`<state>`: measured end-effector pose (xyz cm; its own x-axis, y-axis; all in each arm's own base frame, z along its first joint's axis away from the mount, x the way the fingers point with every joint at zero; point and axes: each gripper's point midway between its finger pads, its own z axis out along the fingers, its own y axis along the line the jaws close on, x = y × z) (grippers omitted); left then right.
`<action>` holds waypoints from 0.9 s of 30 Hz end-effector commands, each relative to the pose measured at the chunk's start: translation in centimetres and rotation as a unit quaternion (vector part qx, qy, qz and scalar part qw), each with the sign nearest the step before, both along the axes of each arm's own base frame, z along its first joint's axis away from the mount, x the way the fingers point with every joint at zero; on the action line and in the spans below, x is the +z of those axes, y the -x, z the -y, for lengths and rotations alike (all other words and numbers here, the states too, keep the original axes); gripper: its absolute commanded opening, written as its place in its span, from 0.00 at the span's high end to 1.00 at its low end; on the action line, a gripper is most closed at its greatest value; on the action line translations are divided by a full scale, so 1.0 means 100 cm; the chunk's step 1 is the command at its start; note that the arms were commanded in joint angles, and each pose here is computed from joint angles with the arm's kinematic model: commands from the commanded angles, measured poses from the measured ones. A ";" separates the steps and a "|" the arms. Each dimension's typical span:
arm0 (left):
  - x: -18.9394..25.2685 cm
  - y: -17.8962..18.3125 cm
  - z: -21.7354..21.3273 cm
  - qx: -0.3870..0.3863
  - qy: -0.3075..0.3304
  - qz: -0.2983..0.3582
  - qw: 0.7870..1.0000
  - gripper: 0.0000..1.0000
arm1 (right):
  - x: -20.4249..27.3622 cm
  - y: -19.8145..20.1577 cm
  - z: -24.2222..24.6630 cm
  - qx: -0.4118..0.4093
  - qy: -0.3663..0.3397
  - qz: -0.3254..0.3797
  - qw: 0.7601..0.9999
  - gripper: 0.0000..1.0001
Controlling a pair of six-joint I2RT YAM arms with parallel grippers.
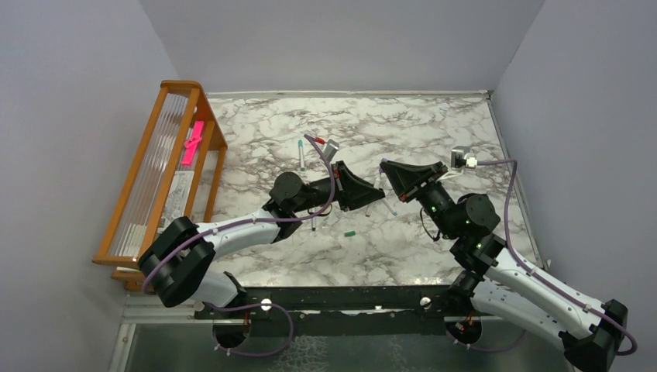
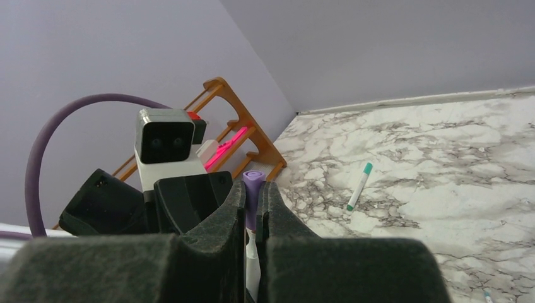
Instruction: Insert the pens into the pen caps
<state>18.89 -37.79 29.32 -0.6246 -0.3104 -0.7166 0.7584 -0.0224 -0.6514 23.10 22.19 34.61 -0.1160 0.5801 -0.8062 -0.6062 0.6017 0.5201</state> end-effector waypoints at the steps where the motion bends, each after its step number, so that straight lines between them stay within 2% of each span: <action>1: 0.014 0.003 0.002 -0.007 0.014 0.024 1.000 1.00 | 0.016 0.006 -0.001 0.012 -0.004 0.024 1.000 0.99; 21: 0.027 -0.006 0.006 0.008 0.023 0.035 0.999 1.00 | 0.001 0.010 -0.003 0.025 0.008 0.010 1.000 0.99; 27: 0.029 -0.021 0.008 0.043 0.024 0.041 0.998 1.00 | -0.011 0.012 -0.005 0.034 0.004 -0.010 0.999 0.99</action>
